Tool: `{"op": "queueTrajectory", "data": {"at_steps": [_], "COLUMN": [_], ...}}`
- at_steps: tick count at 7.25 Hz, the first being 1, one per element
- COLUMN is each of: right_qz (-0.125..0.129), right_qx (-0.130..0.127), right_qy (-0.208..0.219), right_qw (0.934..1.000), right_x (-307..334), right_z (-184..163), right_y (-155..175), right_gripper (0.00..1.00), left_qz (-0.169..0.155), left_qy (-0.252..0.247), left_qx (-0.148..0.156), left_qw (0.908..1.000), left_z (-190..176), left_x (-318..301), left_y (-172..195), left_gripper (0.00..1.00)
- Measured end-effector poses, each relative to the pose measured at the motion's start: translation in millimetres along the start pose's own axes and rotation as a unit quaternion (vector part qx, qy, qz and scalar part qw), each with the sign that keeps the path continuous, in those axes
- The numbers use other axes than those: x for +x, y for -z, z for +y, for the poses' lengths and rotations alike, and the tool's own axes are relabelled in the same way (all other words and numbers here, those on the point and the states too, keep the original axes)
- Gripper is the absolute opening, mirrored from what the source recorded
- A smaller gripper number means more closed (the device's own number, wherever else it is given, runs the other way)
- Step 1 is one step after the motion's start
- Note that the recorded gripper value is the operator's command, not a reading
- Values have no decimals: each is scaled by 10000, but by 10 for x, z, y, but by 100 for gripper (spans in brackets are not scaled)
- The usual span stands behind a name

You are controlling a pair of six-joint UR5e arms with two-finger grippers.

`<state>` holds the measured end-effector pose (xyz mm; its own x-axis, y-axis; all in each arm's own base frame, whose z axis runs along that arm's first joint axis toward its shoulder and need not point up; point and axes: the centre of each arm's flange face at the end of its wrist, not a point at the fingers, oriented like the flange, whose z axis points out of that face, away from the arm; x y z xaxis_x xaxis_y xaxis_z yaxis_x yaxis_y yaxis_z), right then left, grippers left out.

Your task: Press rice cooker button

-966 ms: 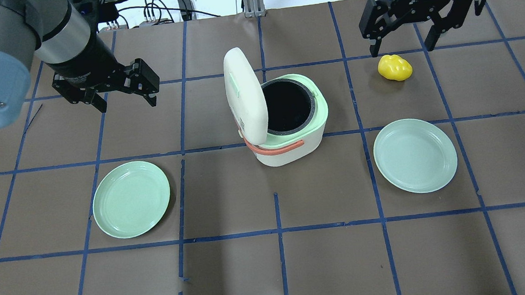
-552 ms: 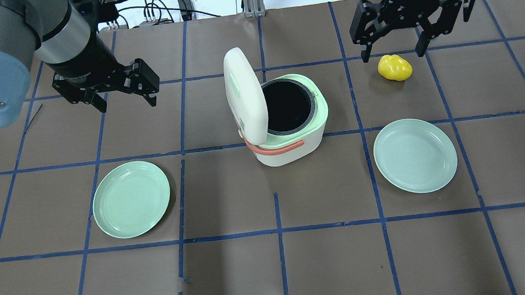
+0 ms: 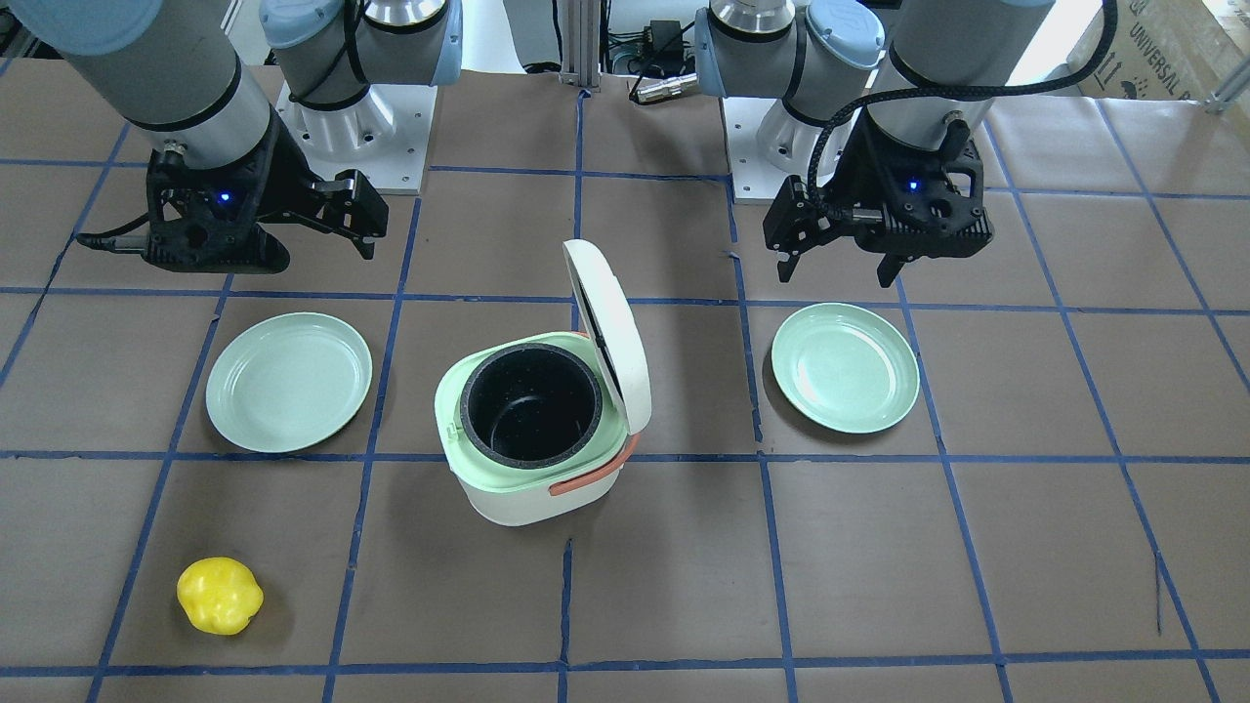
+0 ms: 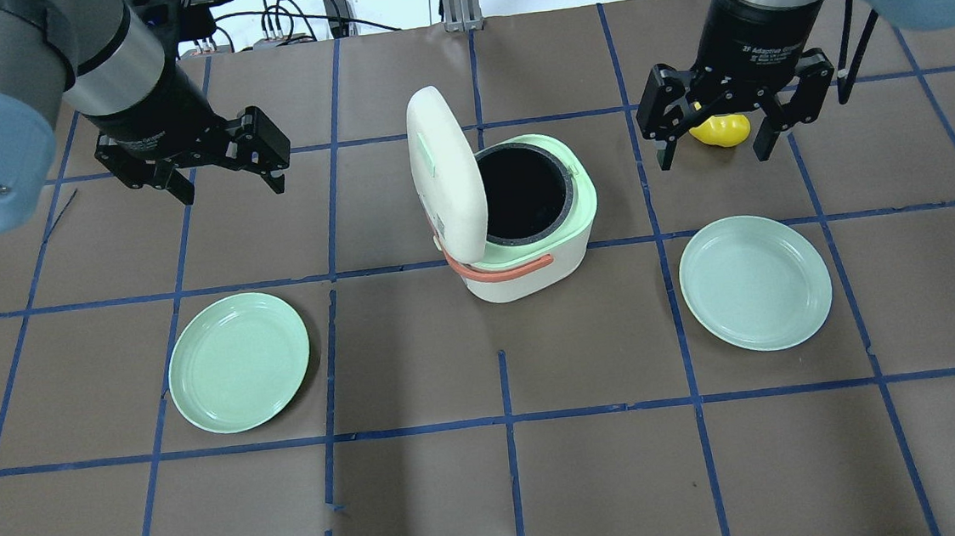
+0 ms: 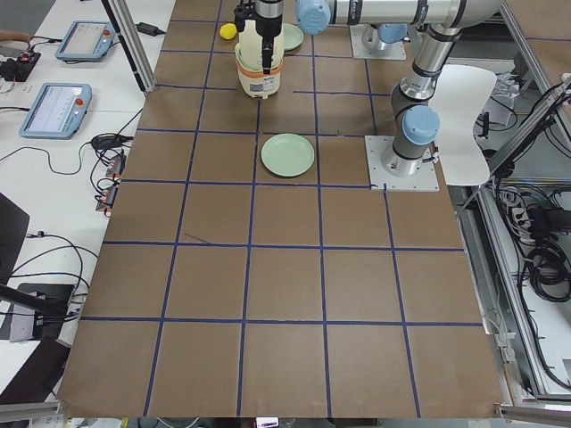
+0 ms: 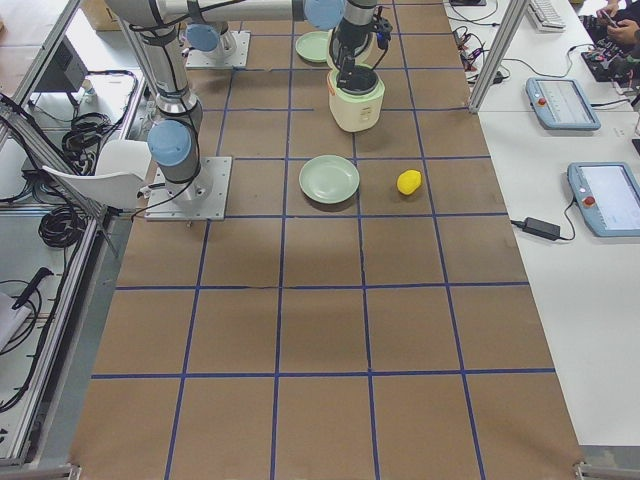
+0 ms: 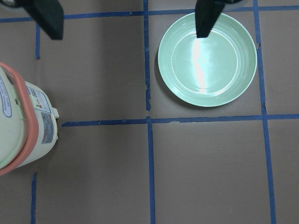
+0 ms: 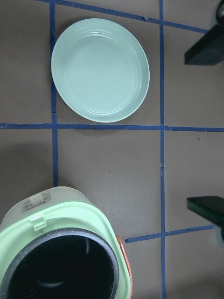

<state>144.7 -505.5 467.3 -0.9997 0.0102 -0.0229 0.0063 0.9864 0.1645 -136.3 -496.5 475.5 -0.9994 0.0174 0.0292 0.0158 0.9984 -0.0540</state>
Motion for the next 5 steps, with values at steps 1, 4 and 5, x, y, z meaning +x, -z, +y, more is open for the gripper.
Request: {"op": "queueTrajectory", "data": {"at_steps": [1, 4, 5], "right_qz": [2, -6, -7], "right_qx": [66, 126, 131], "right_qy": [1, 7, 7], "right_qw": [10000, 9999, 9999], "right_x": [1, 0, 0], "right_z": [5, 3, 2], "right_y": [-20, -23, -21], "right_gripper": [100, 100, 100], "left_qz": [0, 0, 0], "left_qy": [0, 0, 0], "left_qx": [0, 3, 3], "left_qw": [10000, 10000, 10000], "left_z": [0, 2, 2], "left_x": [0, 0, 0], "left_y": [0, 3, 3], "left_gripper": [100, 100, 100]}}
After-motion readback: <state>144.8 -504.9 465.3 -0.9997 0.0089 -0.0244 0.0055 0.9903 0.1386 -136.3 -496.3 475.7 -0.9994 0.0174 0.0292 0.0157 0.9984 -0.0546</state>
